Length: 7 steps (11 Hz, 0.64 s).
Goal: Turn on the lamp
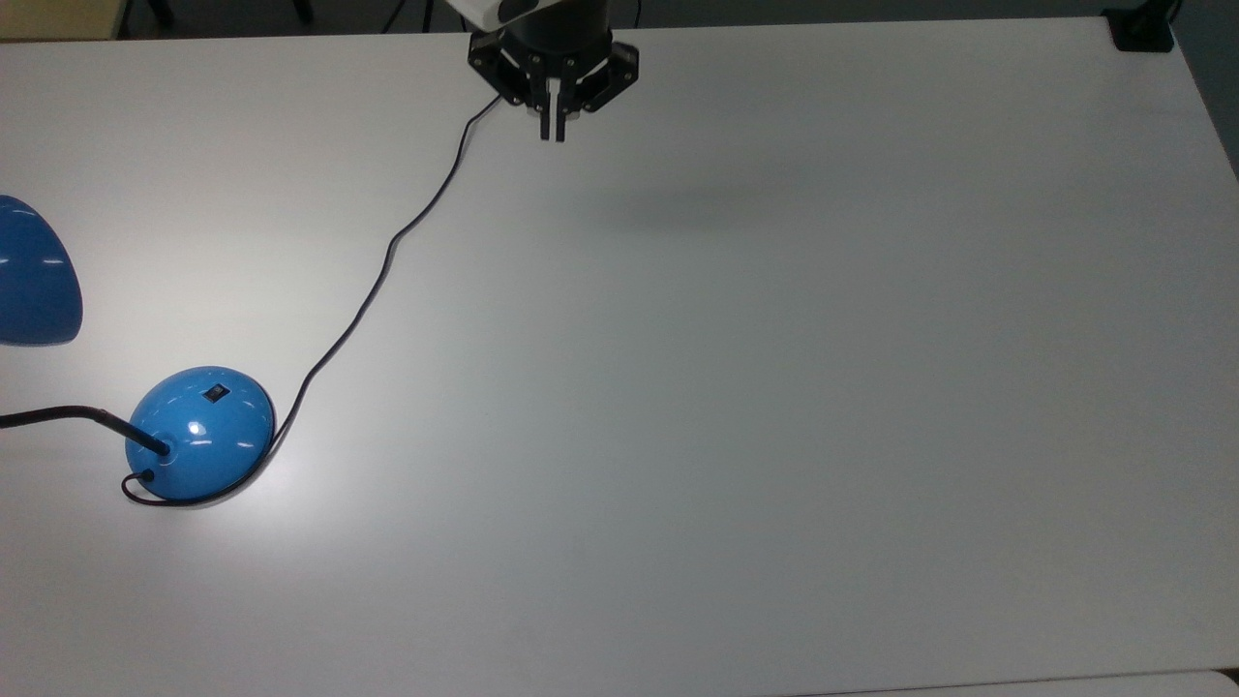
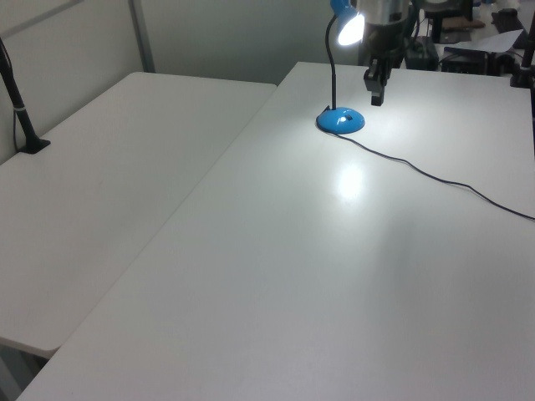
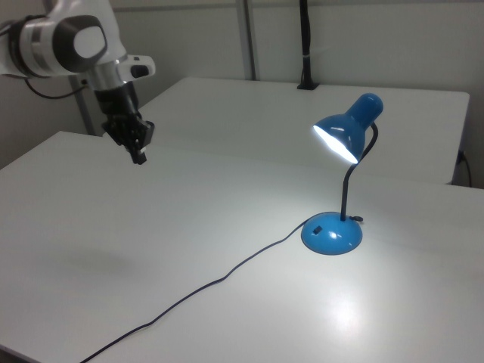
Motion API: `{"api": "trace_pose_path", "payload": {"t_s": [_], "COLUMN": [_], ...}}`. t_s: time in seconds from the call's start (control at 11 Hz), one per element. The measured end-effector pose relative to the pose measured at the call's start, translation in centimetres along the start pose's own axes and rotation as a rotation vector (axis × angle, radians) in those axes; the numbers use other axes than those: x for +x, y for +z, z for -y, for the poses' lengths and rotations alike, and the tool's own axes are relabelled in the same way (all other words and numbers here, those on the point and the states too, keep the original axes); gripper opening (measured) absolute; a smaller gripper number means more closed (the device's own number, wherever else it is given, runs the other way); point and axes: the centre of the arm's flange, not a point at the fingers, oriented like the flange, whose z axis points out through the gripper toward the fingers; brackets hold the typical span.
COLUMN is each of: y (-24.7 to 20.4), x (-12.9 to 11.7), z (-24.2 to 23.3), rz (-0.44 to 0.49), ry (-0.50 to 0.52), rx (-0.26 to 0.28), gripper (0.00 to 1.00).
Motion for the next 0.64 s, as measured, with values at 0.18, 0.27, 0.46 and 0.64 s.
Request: {"api": "trace_pose_path", "payload": {"t_s": [0.18, 0.27, 0.46, 0.64], "y": [-1.4, -1.6, -1.5, -1.4], "x": [-1.1, -1.3, -1.5, -1.9], "z": [1.0, 1.0, 0.5, 0.1], "rz": [0.003, 0.007, 0.027, 0.062], "ry": [-0.029, -0.031, -0.043, -0.068], "rx": [-0.002, -0.003, -0.015, -0.036], "gripper": [0.38, 0.54, 0.83, 1.00]}}
